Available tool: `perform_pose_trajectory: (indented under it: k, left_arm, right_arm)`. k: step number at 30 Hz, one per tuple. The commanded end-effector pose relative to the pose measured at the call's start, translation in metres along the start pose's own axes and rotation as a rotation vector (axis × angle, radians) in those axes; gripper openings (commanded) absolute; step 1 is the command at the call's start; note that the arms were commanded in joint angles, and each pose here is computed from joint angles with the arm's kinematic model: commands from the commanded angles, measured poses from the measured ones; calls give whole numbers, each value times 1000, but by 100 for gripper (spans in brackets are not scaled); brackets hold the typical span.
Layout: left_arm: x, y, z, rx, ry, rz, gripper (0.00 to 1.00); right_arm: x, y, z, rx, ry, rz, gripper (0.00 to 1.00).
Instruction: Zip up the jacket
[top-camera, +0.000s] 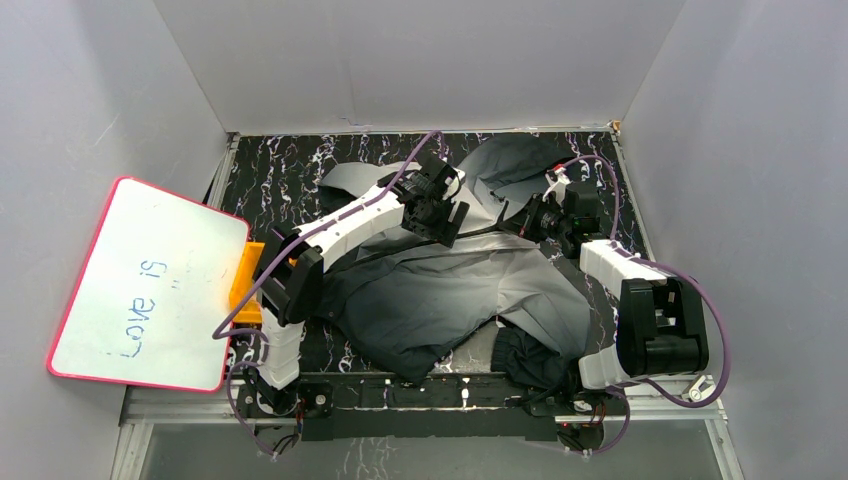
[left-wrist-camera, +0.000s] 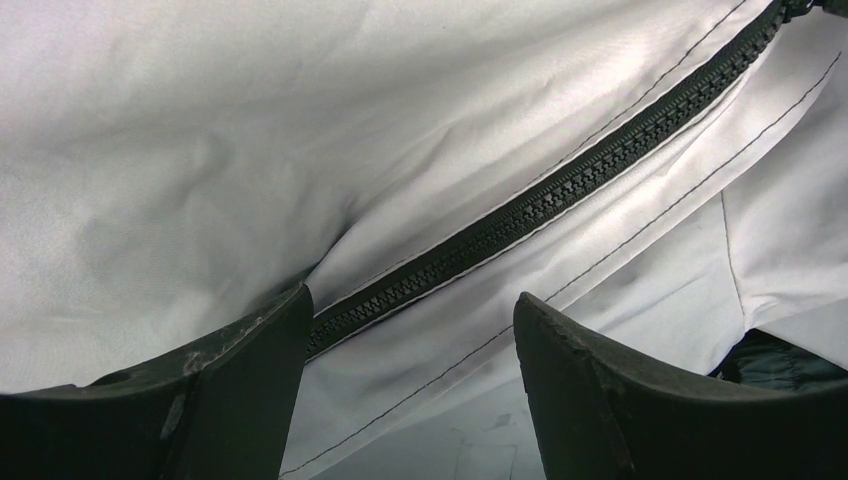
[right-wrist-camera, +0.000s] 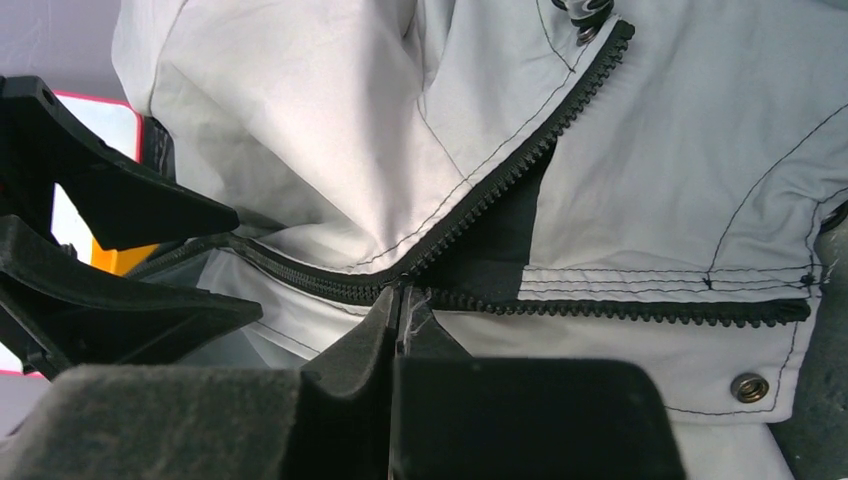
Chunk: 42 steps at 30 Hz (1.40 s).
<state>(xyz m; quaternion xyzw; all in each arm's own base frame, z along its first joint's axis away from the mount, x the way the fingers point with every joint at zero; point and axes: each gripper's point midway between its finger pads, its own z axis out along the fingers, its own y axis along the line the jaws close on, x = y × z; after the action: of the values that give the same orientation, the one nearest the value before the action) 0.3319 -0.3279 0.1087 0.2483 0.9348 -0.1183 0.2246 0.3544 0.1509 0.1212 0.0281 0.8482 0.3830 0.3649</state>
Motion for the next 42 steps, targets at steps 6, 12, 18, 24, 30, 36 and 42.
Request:
perform_pose_trajectory:
  k: [6,12,18,24,30,36,42]
  left_arm:
    - [-10,-10,-9,64,-19,48,74]
    - [-26,-24,-6,112,-71,172,77]
    - [-34,-31,6,122,-95,245,77]
    - [-34,-48,3,196,-125,278,44]
    - [-28,-50,-4,205,-129,269,0]
    - [-10,-38,-21,159,-122,222,0]
    - [12,-25,-38,104,-101,151,0]
  right_arm:
    - [-16,18,-9,-49,-48,-50,0]
    - [-15,32,-24,-71,-54,-62,0]
    - [-12,45,-37,-99,-58,-71,0]
    - [-10,48,-43,-99,-54,-82,0]
    - [-17,43,-46,-40,-72,-92,0]
    - [-30,12,-52,163,-107,-125,0]
    - [-40,-22,-65,371,-151,-153,0]
